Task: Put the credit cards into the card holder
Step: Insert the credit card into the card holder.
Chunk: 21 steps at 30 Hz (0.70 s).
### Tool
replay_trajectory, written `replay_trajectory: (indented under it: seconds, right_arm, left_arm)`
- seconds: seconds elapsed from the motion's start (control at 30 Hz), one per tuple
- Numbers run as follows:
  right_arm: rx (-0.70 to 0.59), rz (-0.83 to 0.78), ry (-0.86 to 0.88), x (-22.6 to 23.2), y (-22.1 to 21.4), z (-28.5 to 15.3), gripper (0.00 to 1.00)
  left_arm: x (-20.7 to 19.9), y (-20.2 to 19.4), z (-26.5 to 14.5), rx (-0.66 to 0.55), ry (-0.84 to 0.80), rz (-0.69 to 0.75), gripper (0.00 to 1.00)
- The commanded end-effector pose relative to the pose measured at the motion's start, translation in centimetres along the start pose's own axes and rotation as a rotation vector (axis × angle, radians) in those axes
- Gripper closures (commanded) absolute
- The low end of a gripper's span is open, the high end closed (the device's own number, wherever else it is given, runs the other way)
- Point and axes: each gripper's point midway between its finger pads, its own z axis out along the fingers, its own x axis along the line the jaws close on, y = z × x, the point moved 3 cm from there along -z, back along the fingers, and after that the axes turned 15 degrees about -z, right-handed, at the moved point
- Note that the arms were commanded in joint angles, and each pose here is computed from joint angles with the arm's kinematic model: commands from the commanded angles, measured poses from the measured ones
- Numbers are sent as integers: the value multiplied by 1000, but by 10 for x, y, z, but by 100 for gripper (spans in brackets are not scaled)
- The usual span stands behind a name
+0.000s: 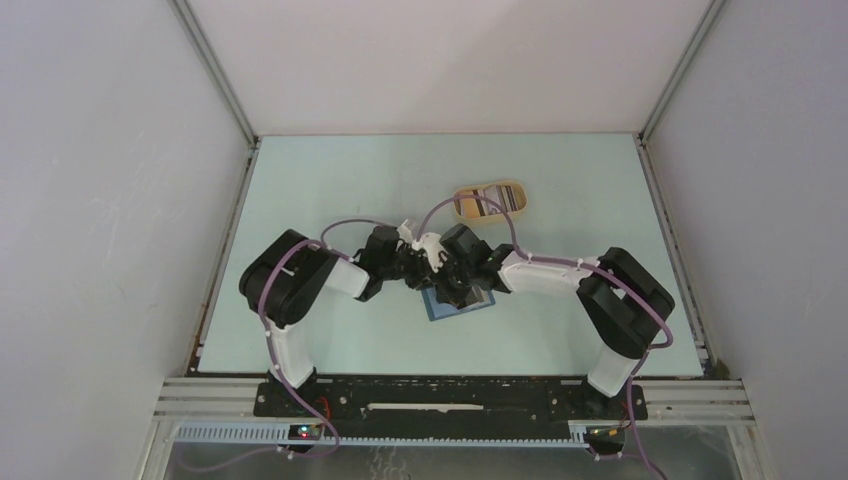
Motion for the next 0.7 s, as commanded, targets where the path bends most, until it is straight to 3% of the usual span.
replay_trajectory:
  seconds: [0.0, 0.67]
  right_arm:
    - [-24, 9, -157, -18, 11, 6, 100]
    - [100, 94, -281, -50, -17, -11, 100]
  left_arm:
    - [28, -1, 0, -15, 69, -38, 60]
    - [41, 0, 0, -17, 94, -47, 59]
